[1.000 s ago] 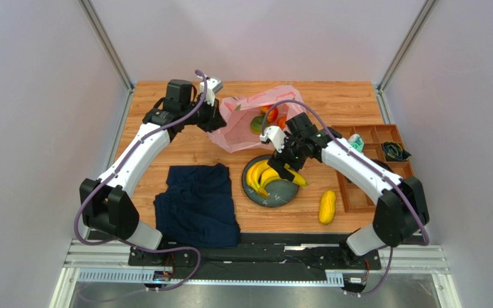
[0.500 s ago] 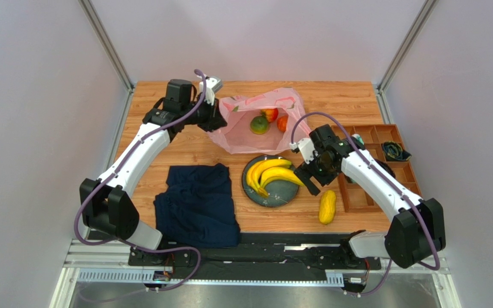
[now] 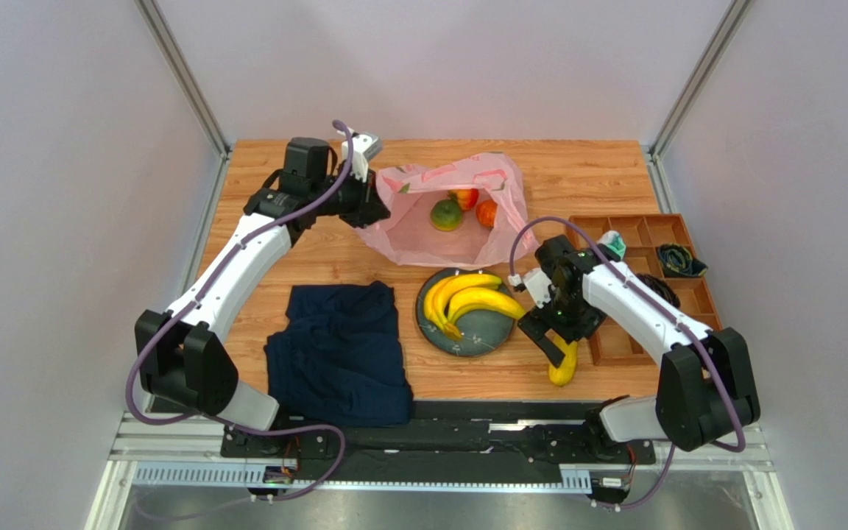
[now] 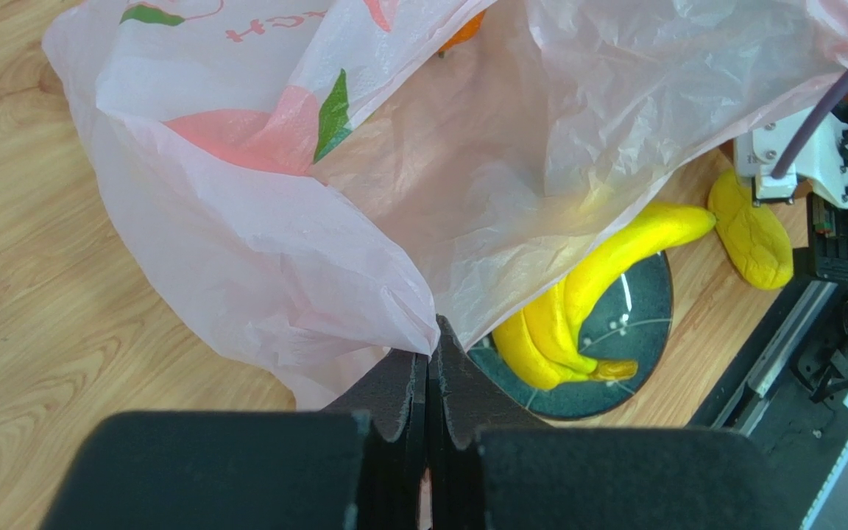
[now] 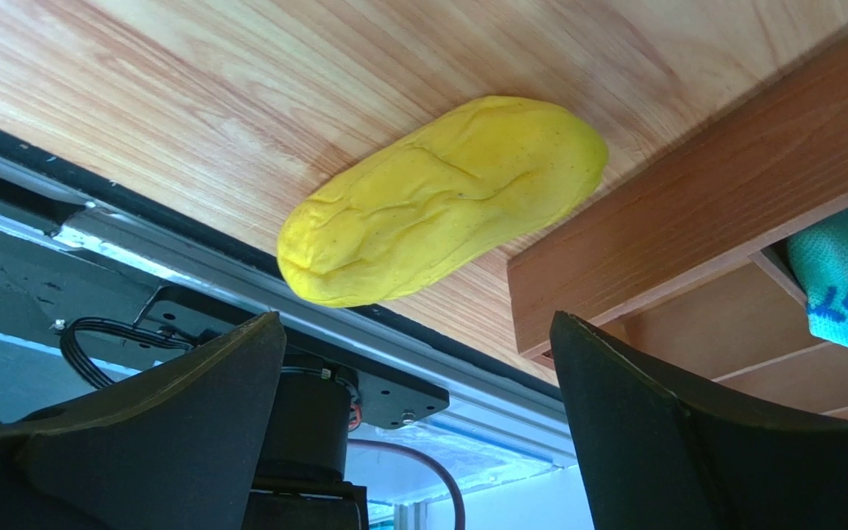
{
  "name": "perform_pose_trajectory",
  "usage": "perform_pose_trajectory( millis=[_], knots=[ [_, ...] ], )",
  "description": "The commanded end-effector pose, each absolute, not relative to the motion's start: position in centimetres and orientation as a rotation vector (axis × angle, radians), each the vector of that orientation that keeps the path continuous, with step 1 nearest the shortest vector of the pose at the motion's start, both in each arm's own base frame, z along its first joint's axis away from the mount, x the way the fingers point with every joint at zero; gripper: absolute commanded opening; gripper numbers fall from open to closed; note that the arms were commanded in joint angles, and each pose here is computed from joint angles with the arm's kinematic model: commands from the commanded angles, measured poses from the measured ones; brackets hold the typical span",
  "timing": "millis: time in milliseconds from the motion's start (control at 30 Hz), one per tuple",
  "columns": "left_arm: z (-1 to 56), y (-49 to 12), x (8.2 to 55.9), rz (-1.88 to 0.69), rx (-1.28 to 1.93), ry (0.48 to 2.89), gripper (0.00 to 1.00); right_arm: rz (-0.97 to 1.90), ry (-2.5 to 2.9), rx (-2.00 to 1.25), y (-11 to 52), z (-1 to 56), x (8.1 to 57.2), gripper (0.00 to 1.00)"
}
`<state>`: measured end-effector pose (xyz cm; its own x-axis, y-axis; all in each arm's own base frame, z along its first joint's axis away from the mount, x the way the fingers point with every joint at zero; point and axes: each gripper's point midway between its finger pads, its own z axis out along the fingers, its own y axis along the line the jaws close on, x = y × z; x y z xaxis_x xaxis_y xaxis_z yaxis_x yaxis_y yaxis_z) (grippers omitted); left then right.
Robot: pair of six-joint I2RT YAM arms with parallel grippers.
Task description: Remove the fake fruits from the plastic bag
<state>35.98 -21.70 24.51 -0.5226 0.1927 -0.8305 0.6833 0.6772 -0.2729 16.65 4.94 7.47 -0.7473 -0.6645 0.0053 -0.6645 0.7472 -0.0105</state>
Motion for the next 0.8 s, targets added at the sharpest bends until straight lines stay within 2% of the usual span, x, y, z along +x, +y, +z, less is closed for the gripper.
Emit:
perform_pose_trajectory(
  millis=[0, 567, 767],
  knots=[
    [26.7, -21.6, 35.3, -0.765, 0.692, 1.987, 0.00, 0.063, -2.919, 1.056, 4.3, 7.1, 16.7, 0.99],
    [26.7, -21.3, 34.8, -0.753, 0.697, 1.981, 0.00, 0.076, -2.841, 0.990, 3.9, 5.0, 17.4, 1.00],
    [26.8, -21.2, 34.8, -0.744, 0.703, 1.976, 0.00, 0.130, -2.747, 0.959, 3.2, 3.6, 18.1, 0.97]
  ],
)
